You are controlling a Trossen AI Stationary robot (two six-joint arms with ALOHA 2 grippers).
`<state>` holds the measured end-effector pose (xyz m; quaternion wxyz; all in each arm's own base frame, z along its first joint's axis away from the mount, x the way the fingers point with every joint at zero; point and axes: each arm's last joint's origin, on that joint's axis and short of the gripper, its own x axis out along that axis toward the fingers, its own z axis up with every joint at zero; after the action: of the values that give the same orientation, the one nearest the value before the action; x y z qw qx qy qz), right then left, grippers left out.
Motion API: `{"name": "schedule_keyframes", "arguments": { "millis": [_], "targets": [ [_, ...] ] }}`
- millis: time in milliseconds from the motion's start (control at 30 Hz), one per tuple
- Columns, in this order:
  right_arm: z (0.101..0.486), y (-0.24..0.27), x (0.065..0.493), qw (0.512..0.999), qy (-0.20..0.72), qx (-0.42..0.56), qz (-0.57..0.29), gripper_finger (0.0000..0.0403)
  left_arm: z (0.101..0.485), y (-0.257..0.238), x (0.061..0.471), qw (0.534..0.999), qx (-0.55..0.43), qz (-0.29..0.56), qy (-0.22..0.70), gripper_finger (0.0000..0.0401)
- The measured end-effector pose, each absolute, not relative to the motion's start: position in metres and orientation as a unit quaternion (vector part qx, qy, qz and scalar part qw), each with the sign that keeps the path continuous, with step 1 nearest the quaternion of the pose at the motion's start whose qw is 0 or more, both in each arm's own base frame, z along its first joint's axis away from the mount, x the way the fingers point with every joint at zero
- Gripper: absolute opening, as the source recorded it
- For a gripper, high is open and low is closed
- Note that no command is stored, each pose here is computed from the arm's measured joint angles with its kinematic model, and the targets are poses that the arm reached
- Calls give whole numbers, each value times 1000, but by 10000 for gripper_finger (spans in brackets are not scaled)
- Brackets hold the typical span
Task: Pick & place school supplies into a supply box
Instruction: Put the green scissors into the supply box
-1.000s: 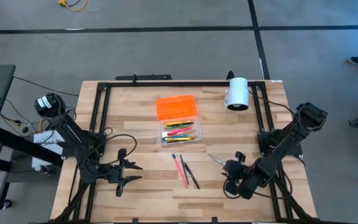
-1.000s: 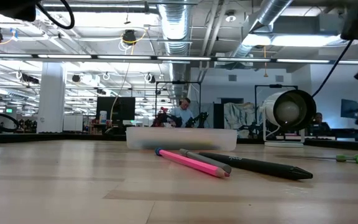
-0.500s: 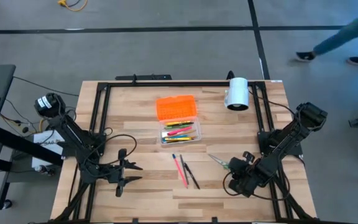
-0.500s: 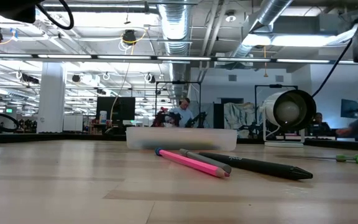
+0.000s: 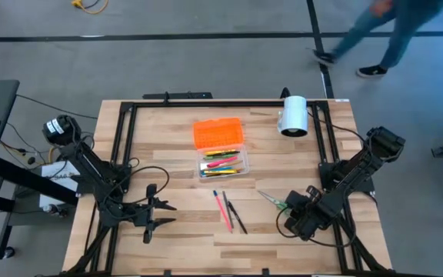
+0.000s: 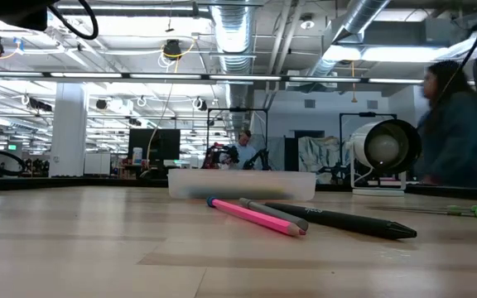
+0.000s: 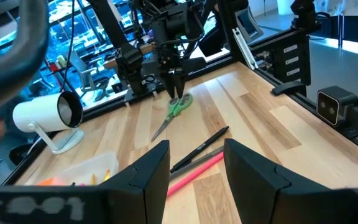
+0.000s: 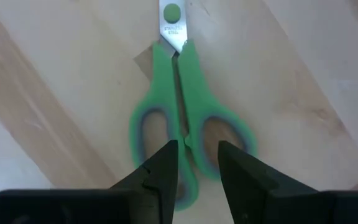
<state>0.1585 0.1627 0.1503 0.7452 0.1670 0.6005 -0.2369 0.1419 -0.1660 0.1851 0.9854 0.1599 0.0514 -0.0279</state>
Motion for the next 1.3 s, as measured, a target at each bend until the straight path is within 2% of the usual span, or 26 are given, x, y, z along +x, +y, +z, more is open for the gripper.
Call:
{"name": "schedule_keyframes", "arguments": {
  "millis": [300,533,1300],
  "targets": [
    [149,160,163,744,595,178,-246,108,185,-166,142,986,159,-28,51,144],
    [139,162,174,741,616,164,-211,108,185,-166,142,986,158,-28,51,144],
    [149,160,176,706,646,147,-251,108,185,-166,142,986,155,-30,51,144]
  ]
}}
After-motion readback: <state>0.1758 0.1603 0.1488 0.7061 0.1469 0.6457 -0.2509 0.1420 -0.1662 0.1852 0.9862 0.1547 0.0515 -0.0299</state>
